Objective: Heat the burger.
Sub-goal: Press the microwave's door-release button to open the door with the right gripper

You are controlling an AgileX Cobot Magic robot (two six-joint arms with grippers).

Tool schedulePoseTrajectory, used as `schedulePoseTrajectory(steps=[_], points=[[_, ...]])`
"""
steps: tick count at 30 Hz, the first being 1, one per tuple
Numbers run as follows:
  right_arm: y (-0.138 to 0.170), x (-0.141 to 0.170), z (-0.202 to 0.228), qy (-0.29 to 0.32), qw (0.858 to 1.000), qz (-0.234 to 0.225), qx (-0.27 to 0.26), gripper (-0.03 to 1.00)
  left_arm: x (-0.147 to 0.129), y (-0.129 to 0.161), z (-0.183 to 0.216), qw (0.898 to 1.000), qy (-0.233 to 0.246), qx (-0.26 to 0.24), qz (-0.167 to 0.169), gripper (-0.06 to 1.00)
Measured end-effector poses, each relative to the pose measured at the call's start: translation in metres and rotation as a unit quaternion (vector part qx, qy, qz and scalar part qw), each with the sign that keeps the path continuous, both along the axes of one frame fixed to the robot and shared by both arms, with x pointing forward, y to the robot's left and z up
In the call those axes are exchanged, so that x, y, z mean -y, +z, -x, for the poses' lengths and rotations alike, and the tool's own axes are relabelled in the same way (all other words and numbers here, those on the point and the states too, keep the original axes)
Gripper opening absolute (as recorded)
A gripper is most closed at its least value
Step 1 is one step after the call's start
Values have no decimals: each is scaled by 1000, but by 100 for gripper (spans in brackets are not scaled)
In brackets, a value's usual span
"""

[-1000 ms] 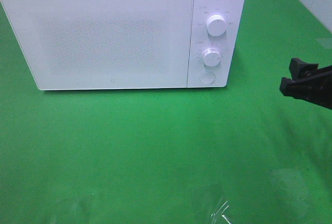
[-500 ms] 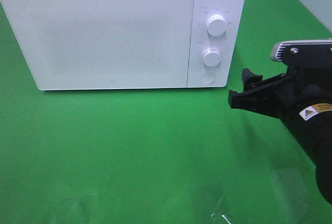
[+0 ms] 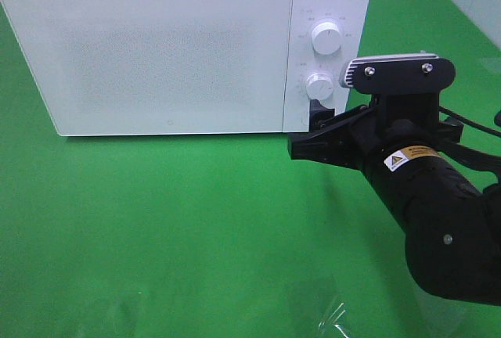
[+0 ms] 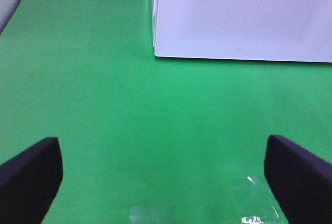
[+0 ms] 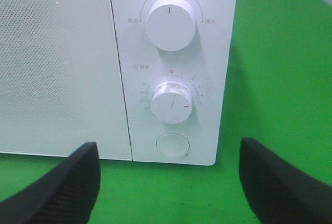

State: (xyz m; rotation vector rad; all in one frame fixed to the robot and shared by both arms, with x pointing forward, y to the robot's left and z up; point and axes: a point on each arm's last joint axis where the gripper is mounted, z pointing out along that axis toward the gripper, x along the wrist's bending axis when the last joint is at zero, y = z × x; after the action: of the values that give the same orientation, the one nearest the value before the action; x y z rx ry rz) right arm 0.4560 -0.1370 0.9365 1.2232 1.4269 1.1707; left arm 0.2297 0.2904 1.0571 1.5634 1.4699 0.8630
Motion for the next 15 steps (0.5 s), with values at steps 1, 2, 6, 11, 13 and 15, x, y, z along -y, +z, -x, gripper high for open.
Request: schedulePoseTrajectory(steps=[1,2,6,11,13,15], points=[[0,-1,0,1,1000,-1,-1,75,0,0,0,1000,0,0,0,98],[0,-1,0,1,1000,-1,-1,75,0,0,0,1000,0,0,0,98],[1,-3,-2,-1,1000,-23,-7,75,0,0,0,1000,0,0,0,98],[1,-3,-2,-11,996,-84,-14,74,0,0,0,1000,0,0,0,98],[1,-3,-2,-15,994,-108,-16,74,0,0,0,1000,0,0,0,98],[1,-3,-2,-24,986,-164,-22,72,0,0,0,1000,0,0,0,98]])
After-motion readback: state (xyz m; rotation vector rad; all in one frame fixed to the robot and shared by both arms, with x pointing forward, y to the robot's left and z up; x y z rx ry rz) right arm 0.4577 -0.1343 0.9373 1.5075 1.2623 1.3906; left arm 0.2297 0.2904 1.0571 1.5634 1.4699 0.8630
